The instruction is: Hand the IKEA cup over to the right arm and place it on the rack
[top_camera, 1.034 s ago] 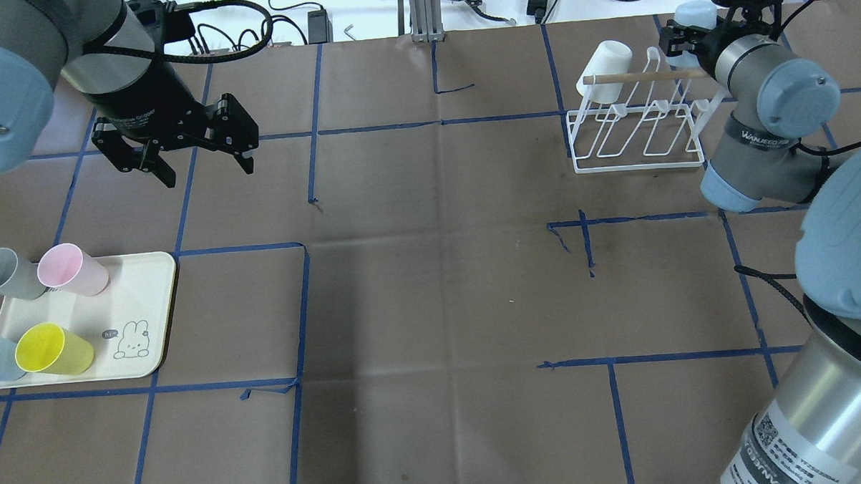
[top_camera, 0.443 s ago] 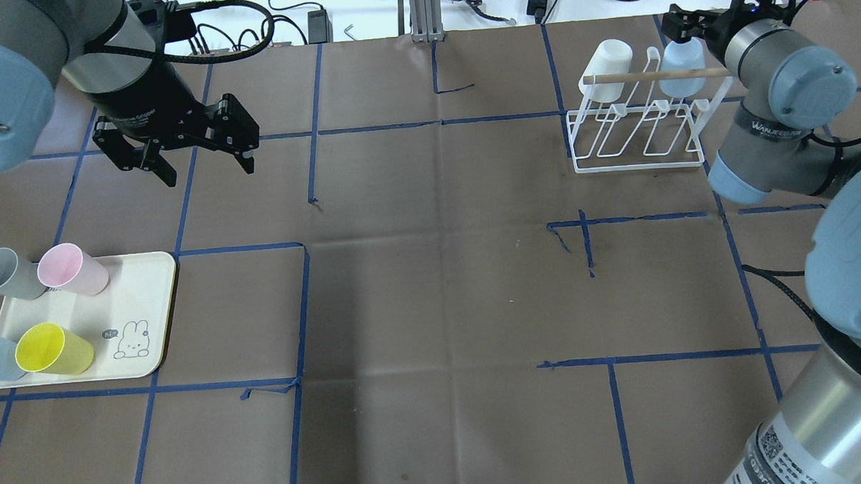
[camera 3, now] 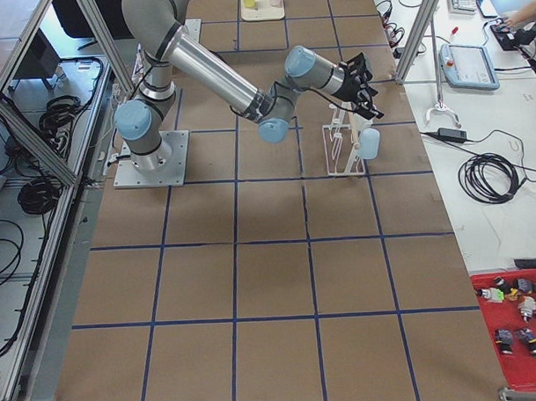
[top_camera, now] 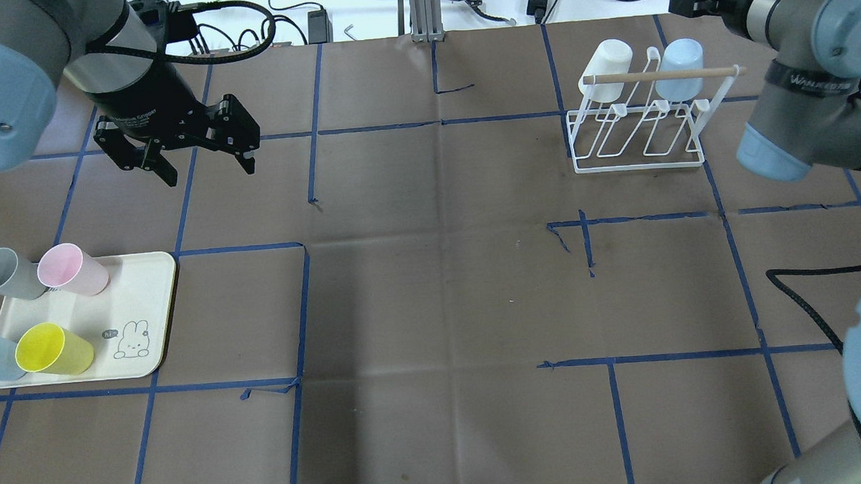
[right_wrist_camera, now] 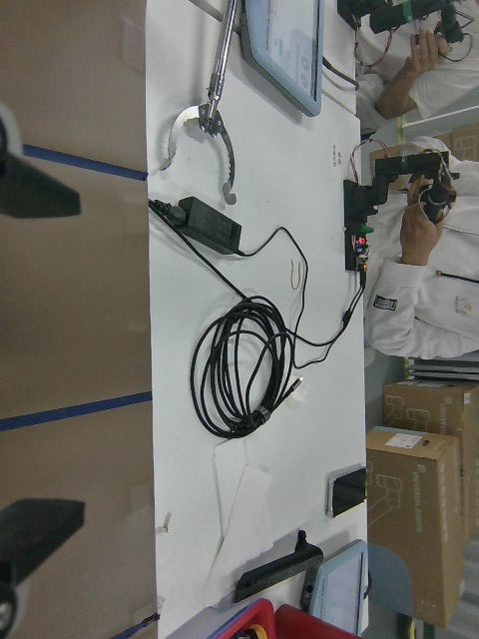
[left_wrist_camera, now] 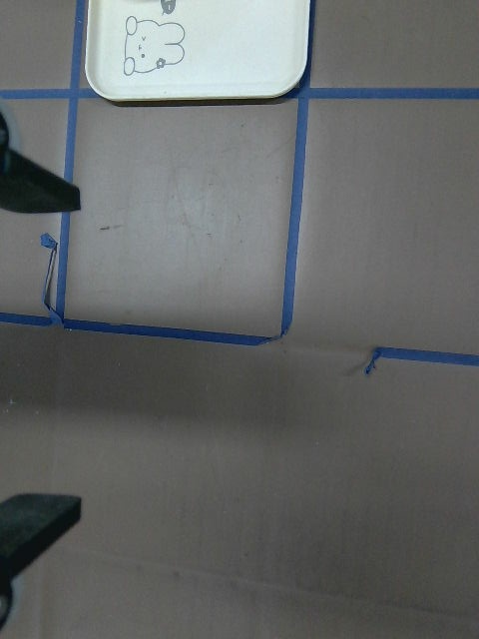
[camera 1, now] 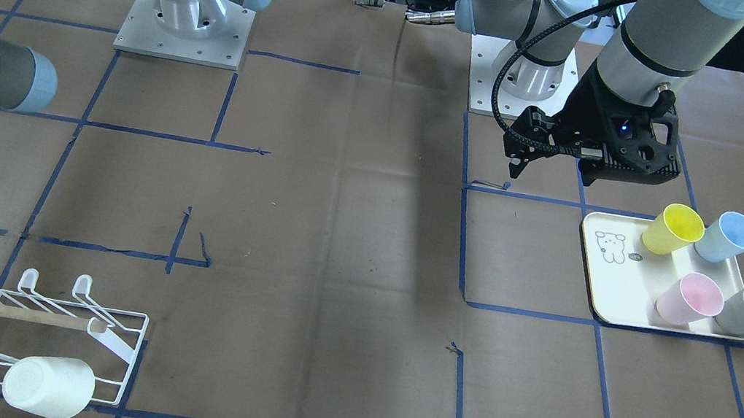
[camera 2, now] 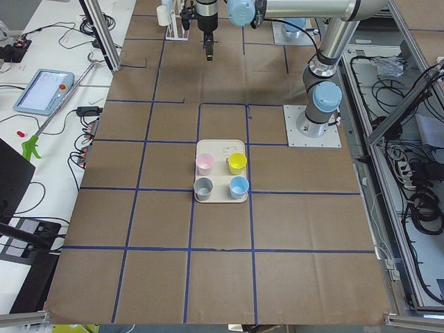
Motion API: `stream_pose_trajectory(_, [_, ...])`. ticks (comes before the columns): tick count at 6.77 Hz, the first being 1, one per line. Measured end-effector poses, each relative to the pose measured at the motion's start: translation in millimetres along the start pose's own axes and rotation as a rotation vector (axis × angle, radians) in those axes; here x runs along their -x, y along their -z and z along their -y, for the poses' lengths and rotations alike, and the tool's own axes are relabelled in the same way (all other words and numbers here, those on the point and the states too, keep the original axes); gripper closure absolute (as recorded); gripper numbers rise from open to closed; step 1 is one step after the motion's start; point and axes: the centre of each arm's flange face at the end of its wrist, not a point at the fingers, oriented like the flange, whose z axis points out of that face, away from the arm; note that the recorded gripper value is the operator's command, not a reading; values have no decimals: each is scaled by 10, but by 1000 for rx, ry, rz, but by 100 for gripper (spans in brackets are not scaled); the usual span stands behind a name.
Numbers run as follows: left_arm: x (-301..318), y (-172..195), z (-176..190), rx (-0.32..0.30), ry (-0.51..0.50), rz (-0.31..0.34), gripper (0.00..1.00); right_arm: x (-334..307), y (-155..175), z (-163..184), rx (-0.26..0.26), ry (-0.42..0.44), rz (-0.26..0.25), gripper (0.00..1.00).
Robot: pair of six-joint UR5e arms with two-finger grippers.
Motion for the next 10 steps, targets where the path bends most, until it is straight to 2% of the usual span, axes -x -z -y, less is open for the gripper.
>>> stream_pose_trajectory(3, [0,6,-2,-2,-1,1,1,386,452,132,285,-42,73,0])
stream_pose_trajectory(5, [-2,5,-3,-1,-1,-2,1,690,739,201,524,-80,118,0])
stream_pose_trajectory(6, [-3,6,-3,-2,-1,-3,1,871,943,238,646,-97,105,0])
stream_pose_trajectory(7, [-3,5,-2,-1,-1,-3,1,1068,1177,267,734,-84,60,0])
stream_pose_trajectory(8, [-3,4,-1,-1,-1,-3,1,1294,1439,256,791,-38,17,0])
stream_pose_trajectory(10, [1,-9,6,2,-1,1,1,1577,1943,182,859,9,-15,0])
